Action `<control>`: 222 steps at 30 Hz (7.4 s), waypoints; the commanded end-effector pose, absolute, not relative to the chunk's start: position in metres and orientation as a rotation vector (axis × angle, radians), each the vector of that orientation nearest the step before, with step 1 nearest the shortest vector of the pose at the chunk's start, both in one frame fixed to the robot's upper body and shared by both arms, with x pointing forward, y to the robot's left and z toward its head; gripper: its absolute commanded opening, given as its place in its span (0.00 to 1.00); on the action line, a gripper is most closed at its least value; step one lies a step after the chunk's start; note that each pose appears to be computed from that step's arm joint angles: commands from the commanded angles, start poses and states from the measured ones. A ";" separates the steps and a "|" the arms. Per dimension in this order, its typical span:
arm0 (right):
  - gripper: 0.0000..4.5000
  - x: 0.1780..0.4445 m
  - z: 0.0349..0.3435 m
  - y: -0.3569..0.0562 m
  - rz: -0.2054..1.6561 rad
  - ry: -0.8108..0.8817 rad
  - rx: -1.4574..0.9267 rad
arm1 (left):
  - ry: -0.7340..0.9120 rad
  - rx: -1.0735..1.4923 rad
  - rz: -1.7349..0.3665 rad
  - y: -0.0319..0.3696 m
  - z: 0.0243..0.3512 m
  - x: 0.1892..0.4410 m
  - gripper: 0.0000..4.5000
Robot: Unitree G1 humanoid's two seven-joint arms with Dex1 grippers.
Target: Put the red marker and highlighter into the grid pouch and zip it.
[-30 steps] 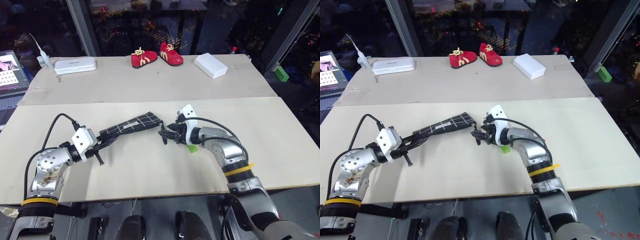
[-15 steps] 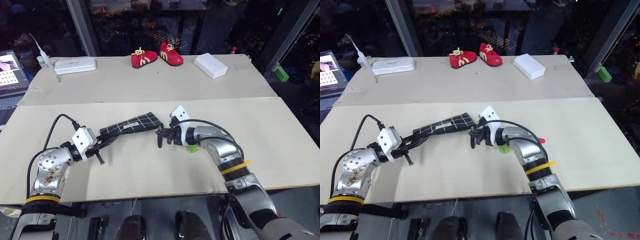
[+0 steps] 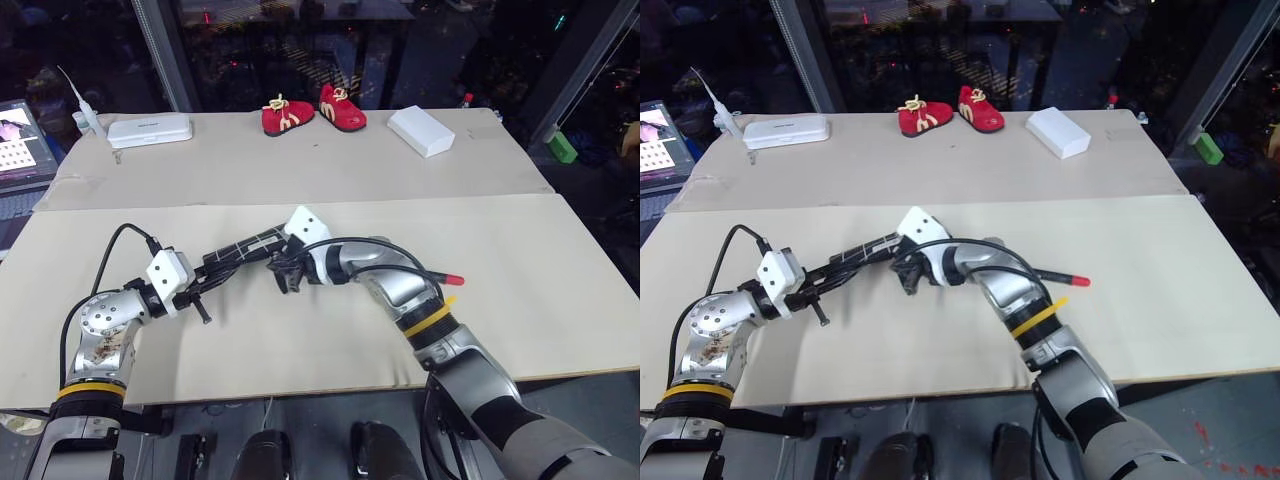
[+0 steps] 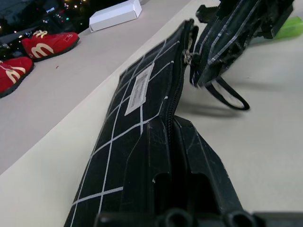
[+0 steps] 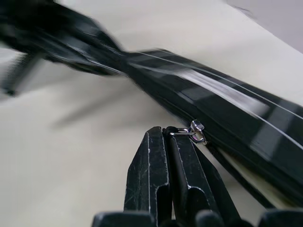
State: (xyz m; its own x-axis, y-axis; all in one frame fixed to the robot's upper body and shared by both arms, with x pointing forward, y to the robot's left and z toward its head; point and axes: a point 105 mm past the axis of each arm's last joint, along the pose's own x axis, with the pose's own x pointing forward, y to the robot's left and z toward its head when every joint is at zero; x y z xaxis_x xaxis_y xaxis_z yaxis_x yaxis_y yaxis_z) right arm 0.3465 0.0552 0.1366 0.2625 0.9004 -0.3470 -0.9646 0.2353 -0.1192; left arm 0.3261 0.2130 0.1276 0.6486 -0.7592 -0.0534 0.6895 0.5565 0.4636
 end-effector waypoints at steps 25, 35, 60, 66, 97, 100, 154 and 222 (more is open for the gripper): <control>0.97 0.307 0.174 -0.061 1.280 0.153 -0.136 | -0.211 0.501 -0.885 0.204 0.138 0.322 0.00; 0.97 0.340 0.166 -0.213 0.824 0.189 -0.353 | -0.216 0.489 -0.881 0.203 0.141 0.318 0.00; 0.86 0.376 0.092 -0.235 0.798 0.426 -0.290 | -0.234 0.479 -0.875 0.200 0.150 0.320 0.00; 0.44 0.370 0.086 -0.239 0.823 0.455 -0.274 | -0.236 0.482 -0.865 0.202 0.151 0.322 0.00; 0.13 0.340 0.180 -0.105 1.084 -0.034 -0.872 | -0.217 0.452 -0.885 0.196 0.138 0.319 0.00; 0.13 0.342 0.172 -0.105 1.095 -0.011 -0.890 | -0.213 0.452 -0.895 0.195 0.136 0.319 0.00; 0.71 0.367 0.175 -0.013 1.176 -0.194 -0.892 | -0.229 0.466 -0.896 0.196 0.137 0.317 0.00; 0.24 0.309 0.209 -0.088 1.113 -0.111 -0.589 | -0.224 0.450 -0.880 0.194 0.137 0.313 0.00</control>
